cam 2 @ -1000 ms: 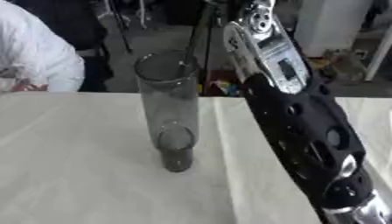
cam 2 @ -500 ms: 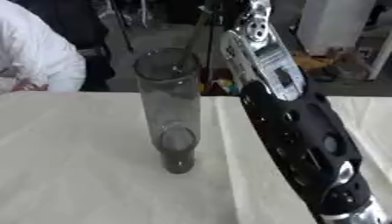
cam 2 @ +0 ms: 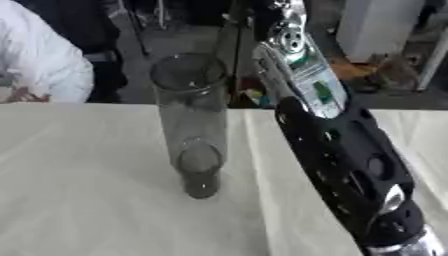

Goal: Arrange flowers into the vase.

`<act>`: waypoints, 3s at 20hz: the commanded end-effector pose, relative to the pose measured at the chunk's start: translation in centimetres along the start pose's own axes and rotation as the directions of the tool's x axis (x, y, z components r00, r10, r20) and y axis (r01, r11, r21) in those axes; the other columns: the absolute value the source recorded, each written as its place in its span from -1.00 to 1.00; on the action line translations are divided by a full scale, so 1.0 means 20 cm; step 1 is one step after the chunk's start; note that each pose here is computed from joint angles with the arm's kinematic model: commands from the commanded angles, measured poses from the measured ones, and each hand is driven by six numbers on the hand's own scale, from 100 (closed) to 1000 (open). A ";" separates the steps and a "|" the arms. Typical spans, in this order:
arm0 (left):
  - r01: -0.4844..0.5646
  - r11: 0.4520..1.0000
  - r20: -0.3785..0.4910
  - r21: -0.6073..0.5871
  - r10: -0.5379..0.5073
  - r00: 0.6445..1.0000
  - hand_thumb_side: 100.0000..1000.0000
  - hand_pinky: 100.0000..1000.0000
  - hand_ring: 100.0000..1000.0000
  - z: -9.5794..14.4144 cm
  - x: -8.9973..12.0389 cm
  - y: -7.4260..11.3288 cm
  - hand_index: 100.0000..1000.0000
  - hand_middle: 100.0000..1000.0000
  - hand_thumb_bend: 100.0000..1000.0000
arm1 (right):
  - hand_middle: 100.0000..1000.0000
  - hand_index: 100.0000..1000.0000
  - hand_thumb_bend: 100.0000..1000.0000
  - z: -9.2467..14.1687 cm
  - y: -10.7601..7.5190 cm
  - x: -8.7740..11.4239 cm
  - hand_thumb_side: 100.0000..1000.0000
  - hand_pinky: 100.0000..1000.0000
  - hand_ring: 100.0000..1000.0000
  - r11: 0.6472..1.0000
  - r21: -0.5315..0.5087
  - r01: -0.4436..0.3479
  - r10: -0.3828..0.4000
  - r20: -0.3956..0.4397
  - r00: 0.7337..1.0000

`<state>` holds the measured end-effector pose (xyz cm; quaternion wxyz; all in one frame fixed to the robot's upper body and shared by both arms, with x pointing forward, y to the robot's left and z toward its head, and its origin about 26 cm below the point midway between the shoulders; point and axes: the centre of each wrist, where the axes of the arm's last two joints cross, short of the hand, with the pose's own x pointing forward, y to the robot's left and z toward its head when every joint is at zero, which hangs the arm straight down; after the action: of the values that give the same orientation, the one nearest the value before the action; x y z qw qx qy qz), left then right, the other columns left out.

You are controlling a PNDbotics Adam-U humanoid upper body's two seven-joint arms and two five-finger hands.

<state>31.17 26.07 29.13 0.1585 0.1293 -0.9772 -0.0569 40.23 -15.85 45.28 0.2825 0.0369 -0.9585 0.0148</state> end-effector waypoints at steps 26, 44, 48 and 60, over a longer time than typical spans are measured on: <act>-0.001 1.000 0.031 0.017 0.000 1.000 1.00 0.57 0.81 -0.03 0.03 0.01 0.91 0.78 -1.00 | -1.00 -1.00 -1.00 0.01 0.08 0.04 -0.58 -1.00 -1.00 0.988 0.135 -0.070 0.076 -0.038 0.996; -0.007 1.000 0.028 0.022 0.007 1.000 1.00 0.56 0.78 -0.03 0.03 0.01 0.90 0.76 -1.00 | -1.00 -1.00 -1.00 0.02 0.08 0.03 -0.36 -0.69 -0.53 0.973 0.185 -0.137 0.145 -0.030 0.989; -0.009 1.000 0.029 0.023 0.008 1.000 1.00 0.56 0.78 -0.03 0.03 0.01 0.90 0.75 -1.00 | -1.00 -1.00 -1.00 0.03 0.08 0.04 -0.24 -0.69 -0.54 0.976 0.183 -0.120 0.127 -0.028 0.991; -0.009 1.000 0.027 0.024 0.009 1.000 1.00 0.55 0.76 -0.03 0.03 0.01 0.90 0.75 -1.00 | -1.00 -1.00 -0.95 0.04 0.06 0.03 0.12 -0.62 -0.46 0.971 0.193 -0.143 0.149 -0.017 0.989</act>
<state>31.20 25.93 29.10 0.1592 0.1239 -0.9783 -0.0466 40.12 -14.21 43.61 0.3139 -0.0015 -0.9406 0.1291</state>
